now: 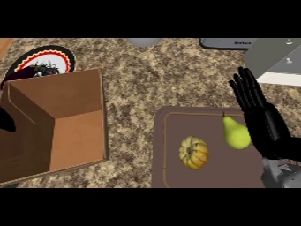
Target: Pick the pear from the tray and place it in the tiered shelf
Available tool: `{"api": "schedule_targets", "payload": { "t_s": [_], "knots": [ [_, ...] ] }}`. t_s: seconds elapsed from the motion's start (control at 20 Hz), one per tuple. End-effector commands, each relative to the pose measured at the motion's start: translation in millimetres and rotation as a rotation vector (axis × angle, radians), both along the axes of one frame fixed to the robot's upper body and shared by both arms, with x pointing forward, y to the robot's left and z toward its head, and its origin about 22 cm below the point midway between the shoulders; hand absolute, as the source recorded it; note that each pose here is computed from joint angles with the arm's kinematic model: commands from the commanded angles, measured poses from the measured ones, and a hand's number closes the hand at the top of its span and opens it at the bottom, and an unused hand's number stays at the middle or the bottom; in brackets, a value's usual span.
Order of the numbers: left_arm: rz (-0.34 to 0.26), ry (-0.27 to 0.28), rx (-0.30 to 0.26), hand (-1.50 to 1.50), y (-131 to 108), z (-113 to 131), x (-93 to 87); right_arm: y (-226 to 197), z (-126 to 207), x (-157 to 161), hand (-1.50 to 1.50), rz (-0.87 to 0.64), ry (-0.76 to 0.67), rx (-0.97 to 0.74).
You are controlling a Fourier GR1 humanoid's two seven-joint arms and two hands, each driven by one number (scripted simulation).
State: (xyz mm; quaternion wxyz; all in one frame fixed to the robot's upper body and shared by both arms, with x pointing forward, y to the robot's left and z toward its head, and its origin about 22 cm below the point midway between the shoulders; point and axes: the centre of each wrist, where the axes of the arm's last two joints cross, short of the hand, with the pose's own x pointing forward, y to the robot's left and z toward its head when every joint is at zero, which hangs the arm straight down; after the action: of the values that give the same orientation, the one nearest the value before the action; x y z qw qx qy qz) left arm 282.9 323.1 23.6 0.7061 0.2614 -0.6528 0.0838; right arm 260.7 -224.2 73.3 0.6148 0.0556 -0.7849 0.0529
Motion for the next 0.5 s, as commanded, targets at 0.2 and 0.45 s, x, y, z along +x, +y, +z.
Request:
{"api": "schedule_targets", "payload": {
  "t_s": [0.2, 0.45],
  "knots": [
    [-0.362, -0.081, -0.001, 0.0, -47, 26, 11.8, 33, 55, 28, 1.5, 0.466, -0.316, 0.558],
    [-0.559, -0.076, -0.06, 0.0, -71, 36, 8.3, -56, -7, 49, -1.5, 0.472, 0.031, 0.235]
  ]
}}
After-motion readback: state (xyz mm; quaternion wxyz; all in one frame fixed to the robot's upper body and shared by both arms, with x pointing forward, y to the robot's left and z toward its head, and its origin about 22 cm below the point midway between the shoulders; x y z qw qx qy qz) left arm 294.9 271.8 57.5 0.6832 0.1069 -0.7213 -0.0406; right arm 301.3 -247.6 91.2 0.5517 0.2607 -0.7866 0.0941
